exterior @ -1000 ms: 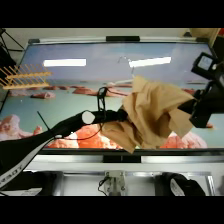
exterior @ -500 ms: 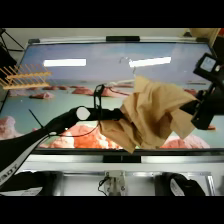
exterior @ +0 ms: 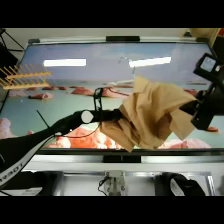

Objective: Fold the shirts.

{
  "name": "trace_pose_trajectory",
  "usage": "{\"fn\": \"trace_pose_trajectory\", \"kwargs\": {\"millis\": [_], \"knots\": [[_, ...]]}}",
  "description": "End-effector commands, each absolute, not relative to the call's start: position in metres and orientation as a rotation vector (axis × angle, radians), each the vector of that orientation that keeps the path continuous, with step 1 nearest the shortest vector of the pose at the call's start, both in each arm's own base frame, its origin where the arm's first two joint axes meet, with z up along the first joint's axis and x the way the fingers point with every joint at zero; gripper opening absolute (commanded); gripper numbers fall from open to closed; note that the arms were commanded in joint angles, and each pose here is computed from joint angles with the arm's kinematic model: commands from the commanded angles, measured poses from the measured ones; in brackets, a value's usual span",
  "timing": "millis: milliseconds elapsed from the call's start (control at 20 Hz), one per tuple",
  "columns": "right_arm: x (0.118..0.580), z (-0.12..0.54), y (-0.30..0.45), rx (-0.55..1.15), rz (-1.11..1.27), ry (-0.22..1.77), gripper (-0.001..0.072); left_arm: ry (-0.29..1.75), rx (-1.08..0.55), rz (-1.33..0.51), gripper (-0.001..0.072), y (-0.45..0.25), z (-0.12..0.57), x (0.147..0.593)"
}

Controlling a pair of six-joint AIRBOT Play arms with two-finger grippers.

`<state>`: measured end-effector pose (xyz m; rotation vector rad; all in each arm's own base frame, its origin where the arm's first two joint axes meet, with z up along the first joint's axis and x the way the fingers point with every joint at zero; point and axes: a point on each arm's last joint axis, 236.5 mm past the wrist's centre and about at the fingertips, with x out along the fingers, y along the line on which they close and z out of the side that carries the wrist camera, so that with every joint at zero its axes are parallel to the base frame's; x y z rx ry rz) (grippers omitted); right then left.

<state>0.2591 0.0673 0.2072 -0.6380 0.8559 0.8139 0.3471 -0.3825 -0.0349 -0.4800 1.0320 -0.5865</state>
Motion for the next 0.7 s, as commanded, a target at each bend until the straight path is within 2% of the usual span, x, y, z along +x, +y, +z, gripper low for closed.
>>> {"fn": "trace_pose_trajectory", "kwargs": {"millis": [0,150,400,650], "knots": [[0.259,0.207,0.067,-0.639,0.815,0.857,0.0053,1.007,-0.434,-0.643,0.0403,-0.38,-0.014,0.342],[0.259,0.207,0.067,-0.639,0.815,0.857,0.0053,0.997,-0.39,-0.666,0.039,-0.371,-0.001,0.34],[0.259,0.207,0.067,-0.638,0.815,0.856,0.0053,1.071,-0.397,-0.598,0.0415,-0.36,-0.04,0.342],[0.259,0.207,0.067,-0.641,0.817,0.855,0.0053,0.999,-0.501,-0.529,0.0414,-0.372,-0.049,0.364]]}}
